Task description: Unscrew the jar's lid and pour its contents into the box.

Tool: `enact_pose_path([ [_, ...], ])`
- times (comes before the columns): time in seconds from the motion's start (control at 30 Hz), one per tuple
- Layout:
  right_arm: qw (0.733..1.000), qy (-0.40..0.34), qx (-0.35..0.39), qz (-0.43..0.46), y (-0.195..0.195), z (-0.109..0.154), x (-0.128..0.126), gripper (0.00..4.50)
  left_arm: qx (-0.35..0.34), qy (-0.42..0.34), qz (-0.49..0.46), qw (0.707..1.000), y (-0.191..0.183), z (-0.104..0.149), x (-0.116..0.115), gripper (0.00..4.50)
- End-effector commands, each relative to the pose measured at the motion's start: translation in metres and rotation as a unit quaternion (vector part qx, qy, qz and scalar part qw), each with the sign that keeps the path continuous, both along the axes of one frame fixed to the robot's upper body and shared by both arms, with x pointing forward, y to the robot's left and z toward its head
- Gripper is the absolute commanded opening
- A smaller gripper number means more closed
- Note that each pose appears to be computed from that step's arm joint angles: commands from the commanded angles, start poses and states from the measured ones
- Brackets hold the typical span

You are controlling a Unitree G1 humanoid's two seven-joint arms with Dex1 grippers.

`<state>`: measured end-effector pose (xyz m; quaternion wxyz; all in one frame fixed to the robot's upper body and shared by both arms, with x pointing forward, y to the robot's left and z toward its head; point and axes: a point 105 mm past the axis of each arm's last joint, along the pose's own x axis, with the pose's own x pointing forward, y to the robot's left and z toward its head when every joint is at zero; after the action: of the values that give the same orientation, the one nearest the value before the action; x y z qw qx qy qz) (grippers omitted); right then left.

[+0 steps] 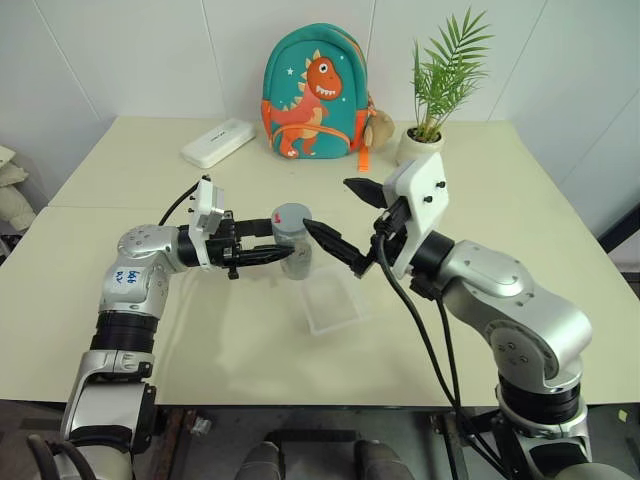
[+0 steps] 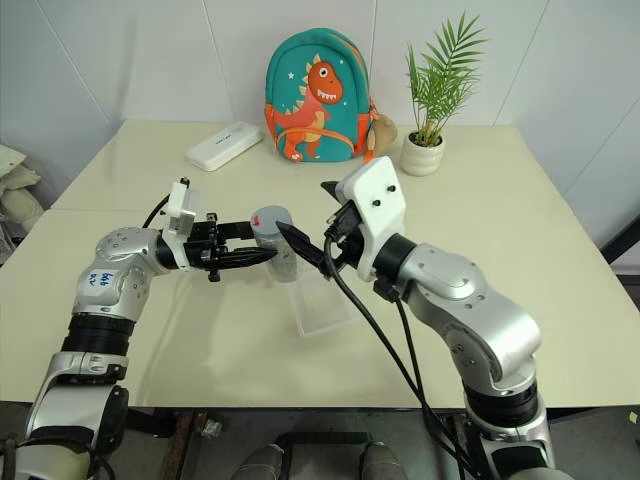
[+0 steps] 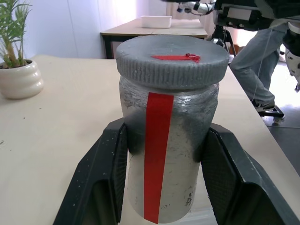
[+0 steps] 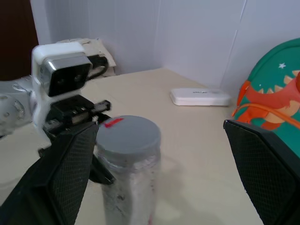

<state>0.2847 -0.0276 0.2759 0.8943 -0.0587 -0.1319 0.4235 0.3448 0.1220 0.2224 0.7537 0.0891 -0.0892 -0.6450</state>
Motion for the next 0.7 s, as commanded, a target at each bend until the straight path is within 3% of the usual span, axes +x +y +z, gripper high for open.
enact_pose_path([
  [0.03,1.0,-0.022,0.015,0.0,0.005,0.012,-0.005,4.5,0.0,-0.02,-0.014,1.0,-0.007,0.009,0.0,1.88],
  [0.27,0.999,-0.017,0.003,-0.052,0.005,0.006,0.014,4.5,0.012,-0.014,-0.03,0.999,-0.017,0.012,0.002,1.88],
  [0.7,0.998,0.007,-0.001,-0.057,0.005,-0.001,0.017,4.5,0.021,-0.019,-0.035,0.999,-0.018,0.016,0.004,1.88],
])
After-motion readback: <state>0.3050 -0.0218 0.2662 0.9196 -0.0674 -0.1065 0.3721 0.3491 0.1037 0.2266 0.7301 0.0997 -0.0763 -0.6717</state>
